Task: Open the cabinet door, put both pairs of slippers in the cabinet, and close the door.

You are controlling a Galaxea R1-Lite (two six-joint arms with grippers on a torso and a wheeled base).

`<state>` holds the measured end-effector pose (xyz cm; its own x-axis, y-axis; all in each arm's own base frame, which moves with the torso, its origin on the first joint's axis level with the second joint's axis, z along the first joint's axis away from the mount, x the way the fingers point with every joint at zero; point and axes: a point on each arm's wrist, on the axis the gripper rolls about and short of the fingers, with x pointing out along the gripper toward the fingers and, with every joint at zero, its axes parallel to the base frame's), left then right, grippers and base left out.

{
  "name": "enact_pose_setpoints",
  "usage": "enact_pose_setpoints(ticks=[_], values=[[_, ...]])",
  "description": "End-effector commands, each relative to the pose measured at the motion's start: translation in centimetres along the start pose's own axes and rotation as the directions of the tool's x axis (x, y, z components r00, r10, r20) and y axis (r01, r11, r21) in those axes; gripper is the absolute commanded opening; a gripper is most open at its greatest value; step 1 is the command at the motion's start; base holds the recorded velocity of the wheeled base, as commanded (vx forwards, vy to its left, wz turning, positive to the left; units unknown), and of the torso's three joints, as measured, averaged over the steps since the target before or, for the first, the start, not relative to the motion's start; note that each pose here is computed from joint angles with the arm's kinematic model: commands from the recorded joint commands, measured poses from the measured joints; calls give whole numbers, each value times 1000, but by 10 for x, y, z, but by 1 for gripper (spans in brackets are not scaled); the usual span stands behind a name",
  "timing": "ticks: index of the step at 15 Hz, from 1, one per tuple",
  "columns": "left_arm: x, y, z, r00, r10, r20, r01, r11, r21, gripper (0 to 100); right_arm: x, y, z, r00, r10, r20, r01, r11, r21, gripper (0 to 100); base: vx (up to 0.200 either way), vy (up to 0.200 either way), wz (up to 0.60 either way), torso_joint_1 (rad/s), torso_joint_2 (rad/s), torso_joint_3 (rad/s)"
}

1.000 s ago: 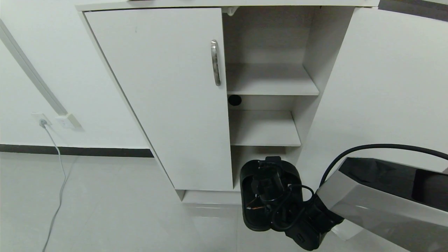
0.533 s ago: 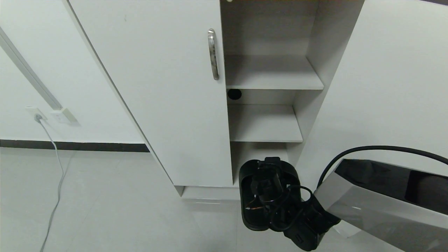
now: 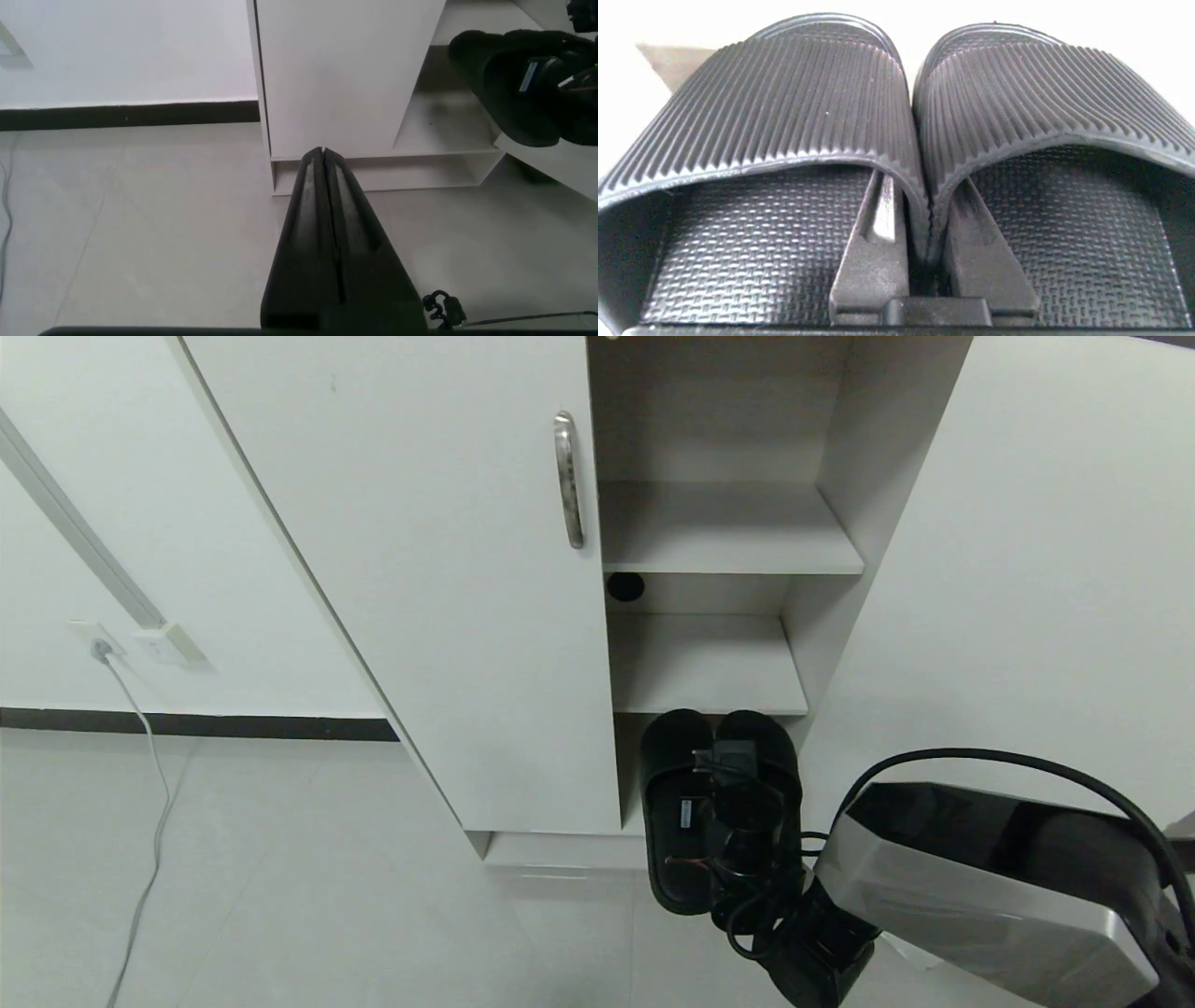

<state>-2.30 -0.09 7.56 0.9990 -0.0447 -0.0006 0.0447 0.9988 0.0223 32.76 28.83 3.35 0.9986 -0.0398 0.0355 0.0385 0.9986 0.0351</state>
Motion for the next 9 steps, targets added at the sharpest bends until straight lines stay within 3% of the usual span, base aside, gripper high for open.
enact_pose_setpoints(ticks=[1, 8, 9], values=[[0, 0, 0, 1000, 0, -1, 0, 1000, -1, 0, 2, -2, -8, 1000, -4, 17, 4, 1000, -28, 0, 0, 0, 0, 0, 0, 0], [0, 0, 0, 1000, 0, -2, 0, 1000, -1, 0, 2, -2, -8, 1000, -4, 27, 5, 999, -32, 0, 0, 0, 0, 0, 0, 0], [0, 0, 0, 1000, 0, -2, 0, 1000, -1, 0, 2, -2, -7, 1000, -4, 29, 5, 1000, -29, 0, 200, 0, 0, 2, 2, 7]])
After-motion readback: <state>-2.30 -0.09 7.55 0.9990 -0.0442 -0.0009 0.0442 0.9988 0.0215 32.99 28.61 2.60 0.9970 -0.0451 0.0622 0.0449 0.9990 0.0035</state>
